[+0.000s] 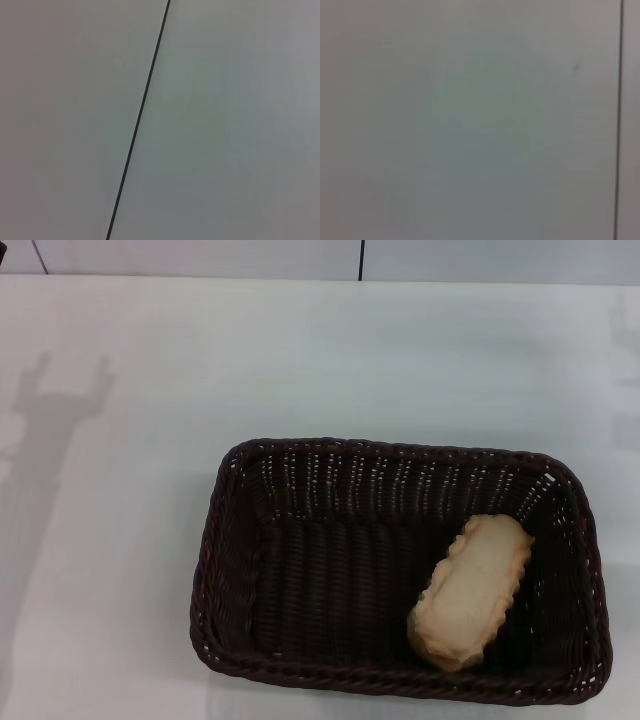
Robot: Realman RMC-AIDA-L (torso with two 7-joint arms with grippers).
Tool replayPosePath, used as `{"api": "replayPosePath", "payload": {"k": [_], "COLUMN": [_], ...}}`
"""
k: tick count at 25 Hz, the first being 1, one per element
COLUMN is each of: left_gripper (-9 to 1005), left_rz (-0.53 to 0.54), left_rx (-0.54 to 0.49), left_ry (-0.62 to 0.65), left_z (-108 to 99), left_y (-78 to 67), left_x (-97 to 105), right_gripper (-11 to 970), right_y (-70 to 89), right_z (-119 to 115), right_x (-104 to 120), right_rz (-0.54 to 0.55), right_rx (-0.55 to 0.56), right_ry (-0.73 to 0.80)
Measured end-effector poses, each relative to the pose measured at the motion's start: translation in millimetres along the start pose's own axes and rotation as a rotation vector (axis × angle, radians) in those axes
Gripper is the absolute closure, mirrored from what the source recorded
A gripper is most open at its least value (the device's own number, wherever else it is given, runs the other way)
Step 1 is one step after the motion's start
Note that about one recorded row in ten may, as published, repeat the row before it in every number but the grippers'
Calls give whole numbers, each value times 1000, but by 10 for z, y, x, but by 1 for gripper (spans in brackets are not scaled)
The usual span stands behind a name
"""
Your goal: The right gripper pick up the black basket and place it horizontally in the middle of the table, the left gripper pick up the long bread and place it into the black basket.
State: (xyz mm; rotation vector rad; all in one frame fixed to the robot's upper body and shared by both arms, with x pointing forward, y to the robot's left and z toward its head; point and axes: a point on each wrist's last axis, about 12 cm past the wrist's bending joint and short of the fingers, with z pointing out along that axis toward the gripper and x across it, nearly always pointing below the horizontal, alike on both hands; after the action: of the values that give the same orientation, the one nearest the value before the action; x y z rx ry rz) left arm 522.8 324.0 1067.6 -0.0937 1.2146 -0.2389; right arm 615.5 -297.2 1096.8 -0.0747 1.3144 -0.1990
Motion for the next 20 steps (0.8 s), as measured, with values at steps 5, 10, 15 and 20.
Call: {"api": "replayPosePath", "payload": {"k": [5, 10, 15, 20], "left_gripper": [159, 159, 159, 159], "left_rz": [-2, -2, 0, 2], "left_rx": [-12, -24, -33, -43], "left_ry": [5, 4, 18, 19], "left_z": [-23, -44, -71, -93], "left_y": [14, 36, 53, 75], "left_x": [8, 4, 25, 24], "right_gripper": [426, 336, 337, 335], "right_y": [-49, -41, -6, 20], "right_z": [0, 19, 43, 66], "right_x": [-8, -22, -36, -52], "right_rz": [19, 30, 35, 38], "right_rx": [41, 54, 59, 54], "right_ry": [-5, -8, -8, -12]}}
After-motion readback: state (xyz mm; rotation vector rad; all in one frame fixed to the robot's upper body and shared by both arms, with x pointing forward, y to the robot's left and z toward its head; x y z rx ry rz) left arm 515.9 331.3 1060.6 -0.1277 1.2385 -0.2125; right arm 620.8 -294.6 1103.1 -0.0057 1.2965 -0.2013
